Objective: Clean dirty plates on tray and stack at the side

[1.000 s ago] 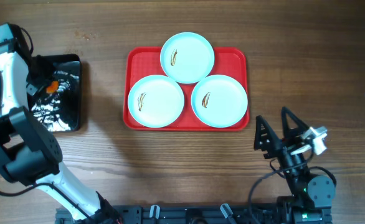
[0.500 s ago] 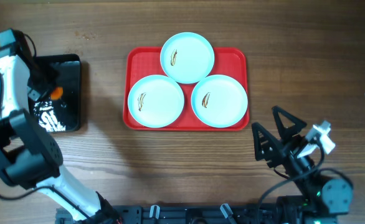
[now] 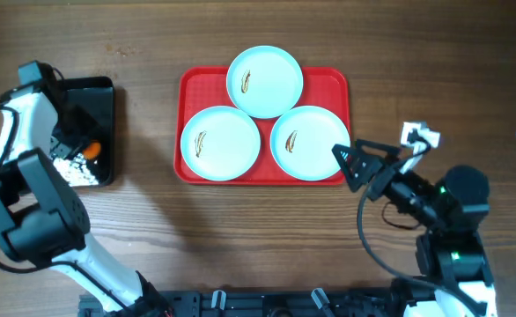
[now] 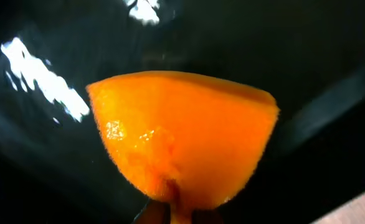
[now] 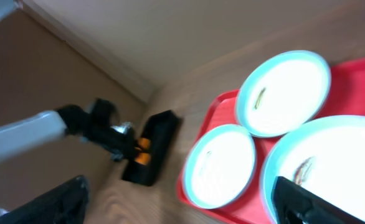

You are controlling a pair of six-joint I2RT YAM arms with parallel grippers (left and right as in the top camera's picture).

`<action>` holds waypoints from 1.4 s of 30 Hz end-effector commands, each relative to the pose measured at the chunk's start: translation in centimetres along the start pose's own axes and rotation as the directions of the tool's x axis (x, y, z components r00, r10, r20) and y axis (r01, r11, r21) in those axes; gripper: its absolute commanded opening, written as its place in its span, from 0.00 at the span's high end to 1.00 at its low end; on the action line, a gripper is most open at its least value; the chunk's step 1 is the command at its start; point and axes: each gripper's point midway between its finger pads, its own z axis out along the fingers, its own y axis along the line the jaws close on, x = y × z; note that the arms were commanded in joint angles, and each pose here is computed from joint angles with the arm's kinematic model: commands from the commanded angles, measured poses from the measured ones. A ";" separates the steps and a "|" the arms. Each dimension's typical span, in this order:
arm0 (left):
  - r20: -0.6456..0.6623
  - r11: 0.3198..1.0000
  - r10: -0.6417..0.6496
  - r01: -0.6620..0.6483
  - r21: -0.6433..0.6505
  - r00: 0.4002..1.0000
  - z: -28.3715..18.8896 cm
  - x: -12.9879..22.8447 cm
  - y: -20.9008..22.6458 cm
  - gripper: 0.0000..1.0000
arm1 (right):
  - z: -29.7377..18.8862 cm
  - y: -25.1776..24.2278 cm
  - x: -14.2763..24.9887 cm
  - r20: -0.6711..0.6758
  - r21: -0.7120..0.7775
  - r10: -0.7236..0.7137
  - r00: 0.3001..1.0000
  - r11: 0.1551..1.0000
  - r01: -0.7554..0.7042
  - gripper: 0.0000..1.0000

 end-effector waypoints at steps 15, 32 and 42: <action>0.238 0.972 0.084 -0.132 0.197 0.968 -12.8 -3.4 -3.7 0.96 | 3.0 10.4 -6.6 -0.268 -0.400 -0.151 0.952 0.916 0.033 0.12; 0.250 0.878 0.171 -0.263 0.401 0.953 -16.4 -1.7 -8.2 0.96 | 7.2 0.9 -2.7 -0.641 0.282 -0.160 0.751 0.861 0.424 0.01; 0.161 0.866 0.325 -0.362 0.344 0.932 -15.4 2.9 -9.8 0.96 | 14.3 1.5 -0.8 -0.594 0.339 -0.021 0.804 0.900 0.274 0.00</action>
